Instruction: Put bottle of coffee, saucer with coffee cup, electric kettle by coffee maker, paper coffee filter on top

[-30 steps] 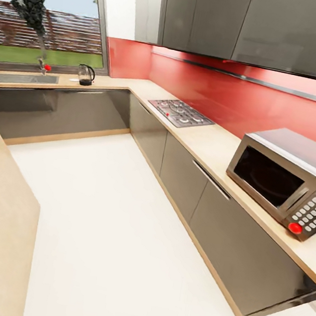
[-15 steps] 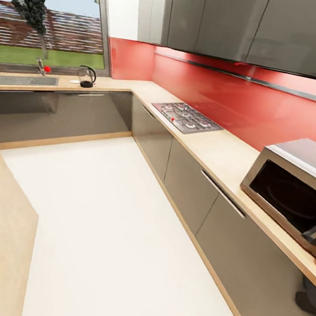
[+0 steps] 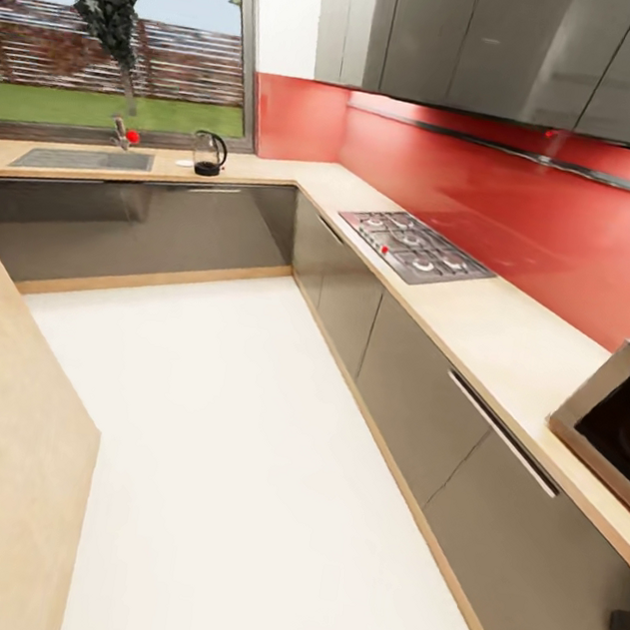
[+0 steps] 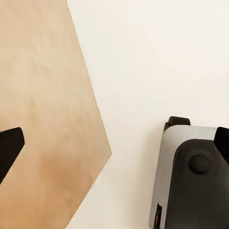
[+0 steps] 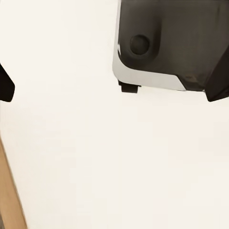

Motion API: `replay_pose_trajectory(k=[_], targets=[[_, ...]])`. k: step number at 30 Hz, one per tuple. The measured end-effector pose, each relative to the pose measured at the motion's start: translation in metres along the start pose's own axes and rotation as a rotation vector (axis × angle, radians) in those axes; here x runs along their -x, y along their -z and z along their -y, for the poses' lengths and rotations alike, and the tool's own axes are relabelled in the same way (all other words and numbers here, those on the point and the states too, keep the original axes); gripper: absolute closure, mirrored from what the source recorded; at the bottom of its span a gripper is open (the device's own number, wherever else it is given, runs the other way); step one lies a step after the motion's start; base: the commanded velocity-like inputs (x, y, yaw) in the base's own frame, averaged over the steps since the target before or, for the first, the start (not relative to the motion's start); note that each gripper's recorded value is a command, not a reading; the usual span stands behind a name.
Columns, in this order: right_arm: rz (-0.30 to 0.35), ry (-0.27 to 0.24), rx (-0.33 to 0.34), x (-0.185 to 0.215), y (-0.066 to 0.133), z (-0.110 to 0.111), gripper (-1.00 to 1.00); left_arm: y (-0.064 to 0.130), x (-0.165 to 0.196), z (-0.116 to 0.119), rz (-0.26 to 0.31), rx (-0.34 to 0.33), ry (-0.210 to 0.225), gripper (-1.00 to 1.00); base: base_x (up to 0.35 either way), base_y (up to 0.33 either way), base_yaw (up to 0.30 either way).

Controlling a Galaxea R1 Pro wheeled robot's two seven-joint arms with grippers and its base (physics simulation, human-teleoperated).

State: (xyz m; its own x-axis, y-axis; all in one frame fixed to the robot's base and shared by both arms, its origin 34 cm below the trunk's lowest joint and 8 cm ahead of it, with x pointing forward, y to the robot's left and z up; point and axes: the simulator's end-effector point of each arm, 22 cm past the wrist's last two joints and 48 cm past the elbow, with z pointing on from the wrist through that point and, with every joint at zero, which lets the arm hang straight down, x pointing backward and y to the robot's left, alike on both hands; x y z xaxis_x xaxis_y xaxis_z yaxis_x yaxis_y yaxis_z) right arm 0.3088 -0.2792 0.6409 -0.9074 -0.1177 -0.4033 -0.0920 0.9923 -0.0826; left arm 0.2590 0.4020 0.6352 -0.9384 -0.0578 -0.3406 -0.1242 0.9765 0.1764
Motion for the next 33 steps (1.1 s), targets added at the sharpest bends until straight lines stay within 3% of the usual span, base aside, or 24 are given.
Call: replay_pose_trajectory(k=[6, 12, 18, 33], targets=[[0.007, -0.005, -0.002, 0.004, -0.001, 0.001, -1.0, -0.004, 0.018, 0.014, 0.032, -0.016, 0.008, -1.0, 0.315, 0.102, 0.19], [0.118, -0.012, -0.01, 0.057, -0.002, 0.003, -1.0, -0.013, 0.073, 0.02, 0.123, -0.015, 0.056, -1.0, 0.315, 0.127, 0.188], [0.073, -0.013, -0.007, 0.035, -0.002, 0.0, -1.0, -0.011, 0.057, 0.026, 0.094, -0.021, 0.066, -1.0, 0.326, 0.022, 0.249], [0.073, -0.014, -0.005, 0.035, -0.002, -0.001, -1.0, -0.011, 0.057, 0.027, 0.095, -0.025, 0.061, -1.0, 0.337, -0.012, 0.232]])
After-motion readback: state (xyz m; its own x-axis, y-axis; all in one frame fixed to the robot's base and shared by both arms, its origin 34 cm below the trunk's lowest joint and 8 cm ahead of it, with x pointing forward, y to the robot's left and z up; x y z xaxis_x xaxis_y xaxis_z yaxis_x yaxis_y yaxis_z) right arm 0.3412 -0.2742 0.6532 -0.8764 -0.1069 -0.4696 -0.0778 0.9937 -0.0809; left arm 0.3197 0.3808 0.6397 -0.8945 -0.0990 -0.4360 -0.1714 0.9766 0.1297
